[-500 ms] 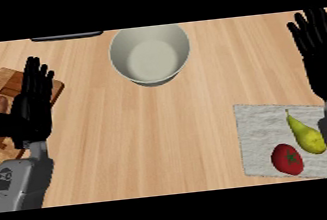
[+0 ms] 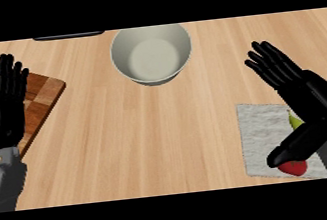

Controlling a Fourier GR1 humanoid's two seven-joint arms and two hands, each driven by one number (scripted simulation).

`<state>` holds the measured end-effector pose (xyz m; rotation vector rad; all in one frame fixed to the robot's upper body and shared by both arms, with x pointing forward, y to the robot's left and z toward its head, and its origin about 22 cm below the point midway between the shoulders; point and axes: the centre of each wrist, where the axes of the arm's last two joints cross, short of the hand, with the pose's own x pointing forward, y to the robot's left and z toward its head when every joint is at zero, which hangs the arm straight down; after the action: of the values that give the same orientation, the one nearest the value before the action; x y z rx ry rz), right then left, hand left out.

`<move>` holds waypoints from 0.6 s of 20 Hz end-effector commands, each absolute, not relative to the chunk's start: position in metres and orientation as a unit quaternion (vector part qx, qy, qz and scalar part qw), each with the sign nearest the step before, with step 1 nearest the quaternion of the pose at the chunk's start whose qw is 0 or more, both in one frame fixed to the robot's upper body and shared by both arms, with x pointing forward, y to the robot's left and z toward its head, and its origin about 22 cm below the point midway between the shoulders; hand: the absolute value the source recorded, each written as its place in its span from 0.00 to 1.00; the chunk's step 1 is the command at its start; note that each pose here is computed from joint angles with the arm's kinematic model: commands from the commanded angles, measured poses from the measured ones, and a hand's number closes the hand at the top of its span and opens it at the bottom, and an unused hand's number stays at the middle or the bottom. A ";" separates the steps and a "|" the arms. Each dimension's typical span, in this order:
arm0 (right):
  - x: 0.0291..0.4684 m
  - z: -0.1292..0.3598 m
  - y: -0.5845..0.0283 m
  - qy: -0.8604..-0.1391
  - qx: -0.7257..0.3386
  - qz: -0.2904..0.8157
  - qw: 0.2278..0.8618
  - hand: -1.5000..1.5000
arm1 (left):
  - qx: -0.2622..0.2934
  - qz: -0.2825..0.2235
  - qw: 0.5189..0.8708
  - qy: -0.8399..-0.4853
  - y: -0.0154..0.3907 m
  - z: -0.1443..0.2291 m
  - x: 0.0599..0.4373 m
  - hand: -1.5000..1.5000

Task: Pick the pear from the placemat and place it in the bowl

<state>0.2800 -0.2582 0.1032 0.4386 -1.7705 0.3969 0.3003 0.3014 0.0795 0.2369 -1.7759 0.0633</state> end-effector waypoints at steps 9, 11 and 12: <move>0.225 0.147 -0.371 -0.769 0.102 0.343 0.530 0.00 | 0.113 0.009 0.623 -0.774 0.343 0.090 0.296 0.50; 0.233 0.175 -0.396 -0.760 0.055 0.363 0.537 0.00 | 0.101 0.012 0.623 -0.776 0.336 0.089 0.290 0.50; 0.232 0.176 -0.403 -0.752 0.036 0.374 0.541 0.00 | 0.110 0.015 0.622 -0.775 0.342 0.088 0.293 0.50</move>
<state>0.2305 -0.3750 0.1411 0.2319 -1.8273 0.7762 0.2945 0.3367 0.0859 0.2520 -1.7782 0.0376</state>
